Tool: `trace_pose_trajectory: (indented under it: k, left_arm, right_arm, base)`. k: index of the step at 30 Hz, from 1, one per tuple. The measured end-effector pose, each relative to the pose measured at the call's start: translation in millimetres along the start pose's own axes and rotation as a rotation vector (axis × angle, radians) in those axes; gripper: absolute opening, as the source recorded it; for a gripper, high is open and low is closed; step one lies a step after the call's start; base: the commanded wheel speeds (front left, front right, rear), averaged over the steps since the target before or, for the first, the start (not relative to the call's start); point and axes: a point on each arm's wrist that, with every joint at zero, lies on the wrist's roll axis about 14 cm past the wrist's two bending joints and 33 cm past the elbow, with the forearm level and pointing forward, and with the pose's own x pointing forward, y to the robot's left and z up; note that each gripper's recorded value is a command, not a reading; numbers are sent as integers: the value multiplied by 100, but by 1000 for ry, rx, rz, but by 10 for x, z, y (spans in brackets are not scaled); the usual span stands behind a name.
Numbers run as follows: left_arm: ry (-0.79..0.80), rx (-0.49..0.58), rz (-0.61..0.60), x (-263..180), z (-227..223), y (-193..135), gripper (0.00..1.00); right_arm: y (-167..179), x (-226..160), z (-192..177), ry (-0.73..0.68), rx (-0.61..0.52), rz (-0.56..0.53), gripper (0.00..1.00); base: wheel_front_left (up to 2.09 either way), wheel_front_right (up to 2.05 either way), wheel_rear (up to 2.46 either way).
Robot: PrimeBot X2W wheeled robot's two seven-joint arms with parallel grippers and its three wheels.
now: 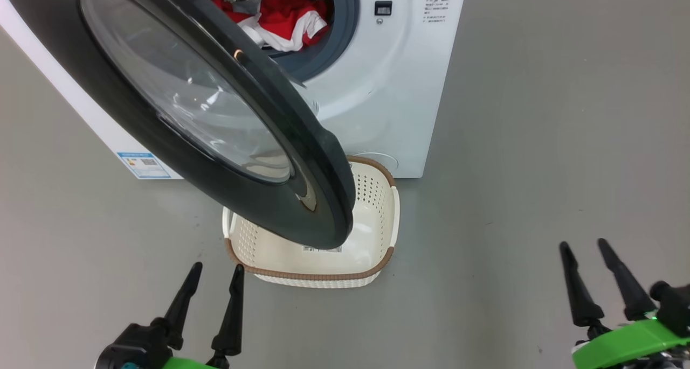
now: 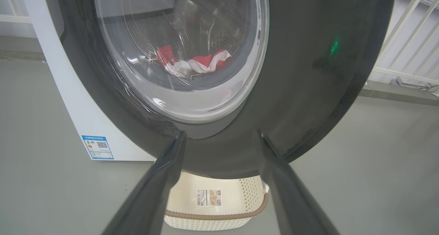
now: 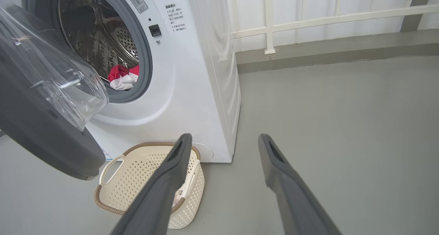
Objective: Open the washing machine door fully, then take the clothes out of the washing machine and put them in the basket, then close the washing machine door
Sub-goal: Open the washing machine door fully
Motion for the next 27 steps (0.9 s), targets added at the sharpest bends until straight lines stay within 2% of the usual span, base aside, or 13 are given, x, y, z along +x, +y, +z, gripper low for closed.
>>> trace_pose_trajectory:
  k: [5,10,27]
  left_arm:
    - [-5,0,0,-6,16,1,100]
    - [-9,0,1,-12,29,3,100]
    - [-4,-1,3,-9,14,8,100]
  right_arm:
    - [-54,-111,56,-33,-28,-48,100]
    - [-60,-205,-35,-4,-60,-55,100]
    - [-39,-219,-84,7,-53,-58,100]
  base:
    - [0,0,0]
    - [0,0,0]
    - [0,0,0]
